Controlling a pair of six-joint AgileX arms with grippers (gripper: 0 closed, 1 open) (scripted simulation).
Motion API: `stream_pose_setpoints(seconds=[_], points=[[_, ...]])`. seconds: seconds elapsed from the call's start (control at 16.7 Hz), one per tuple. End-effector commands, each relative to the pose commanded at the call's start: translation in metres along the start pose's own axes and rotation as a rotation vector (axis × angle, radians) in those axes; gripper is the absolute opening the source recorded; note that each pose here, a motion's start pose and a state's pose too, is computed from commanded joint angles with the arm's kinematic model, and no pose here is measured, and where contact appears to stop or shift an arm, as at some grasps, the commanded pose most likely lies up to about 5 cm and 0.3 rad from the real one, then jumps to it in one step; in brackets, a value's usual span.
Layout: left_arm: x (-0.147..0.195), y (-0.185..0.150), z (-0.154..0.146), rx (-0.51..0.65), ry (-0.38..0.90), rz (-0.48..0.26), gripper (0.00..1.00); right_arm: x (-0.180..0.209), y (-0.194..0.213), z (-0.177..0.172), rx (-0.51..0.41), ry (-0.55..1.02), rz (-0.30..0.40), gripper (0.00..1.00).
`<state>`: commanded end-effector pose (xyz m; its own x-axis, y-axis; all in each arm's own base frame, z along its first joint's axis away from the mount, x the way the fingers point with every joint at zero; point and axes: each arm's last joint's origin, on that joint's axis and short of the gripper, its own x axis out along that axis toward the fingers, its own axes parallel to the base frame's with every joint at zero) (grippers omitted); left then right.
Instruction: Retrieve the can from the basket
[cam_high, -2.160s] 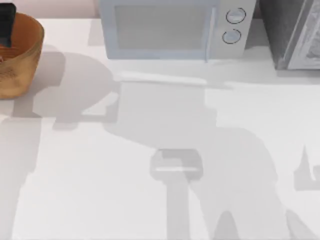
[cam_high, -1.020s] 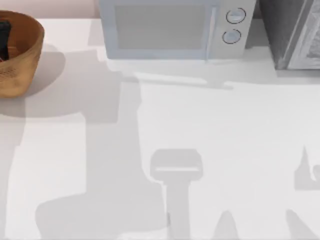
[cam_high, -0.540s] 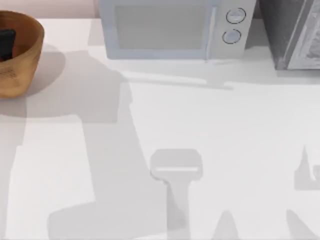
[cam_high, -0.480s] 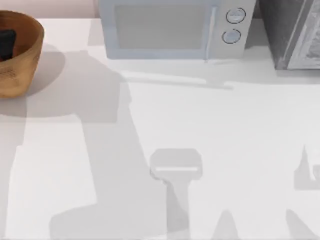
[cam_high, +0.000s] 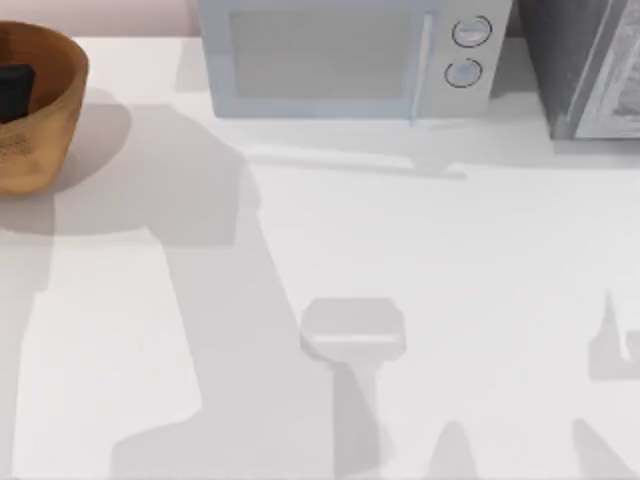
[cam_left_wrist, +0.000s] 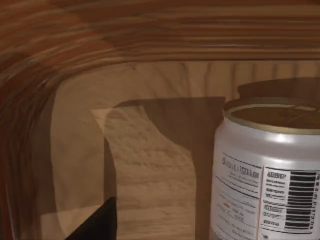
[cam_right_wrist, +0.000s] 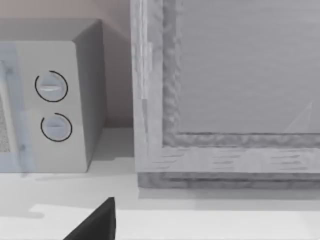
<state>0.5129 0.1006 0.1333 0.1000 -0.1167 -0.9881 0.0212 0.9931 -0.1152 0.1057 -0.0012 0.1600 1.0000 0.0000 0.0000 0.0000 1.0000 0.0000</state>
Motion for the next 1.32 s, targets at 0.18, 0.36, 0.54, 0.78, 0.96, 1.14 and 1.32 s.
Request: stream_pose_setpoints(seconds=[0.18,0.36,0.54,0.78,0.96,1.14,1.32], points=[[0.000,0.000,0.000,0.000,0.000,0.000,0.70,0.000,0.000,0.000,0.000,0.000,0.000,1.00],[0.000,0.000,0.000,0.000,0.000,0.000,0.47,0.000,0.000,0.000,0.000,0.000,0.000,1.00],[0.000,0.000,0.000,0.000,0.000,0.000,0.25,0.000,0.000,0.000,0.000,0.000,0.000,1.00],[0.000,0.000,0.000,0.000,0.000,0.000,0.00,0.000,0.000,0.000,0.000,0.000,0.000,1.00],[0.000,0.000,0.000,0.000,0.000,0.000,0.00,0.000,0.000,0.000,0.000,0.000,0.000,1.00],[0.000,0.000,0.000,0.000,0.000,0.000,0.00,0.000,0.000,0.000,0.000,0.000,0.000,1.00],[-0.027,-0.003,-0.005,-0.016,-0.026,0.007,0.00,0.000,0.000,0.000,0.000,0.000,0.000,1.00]])
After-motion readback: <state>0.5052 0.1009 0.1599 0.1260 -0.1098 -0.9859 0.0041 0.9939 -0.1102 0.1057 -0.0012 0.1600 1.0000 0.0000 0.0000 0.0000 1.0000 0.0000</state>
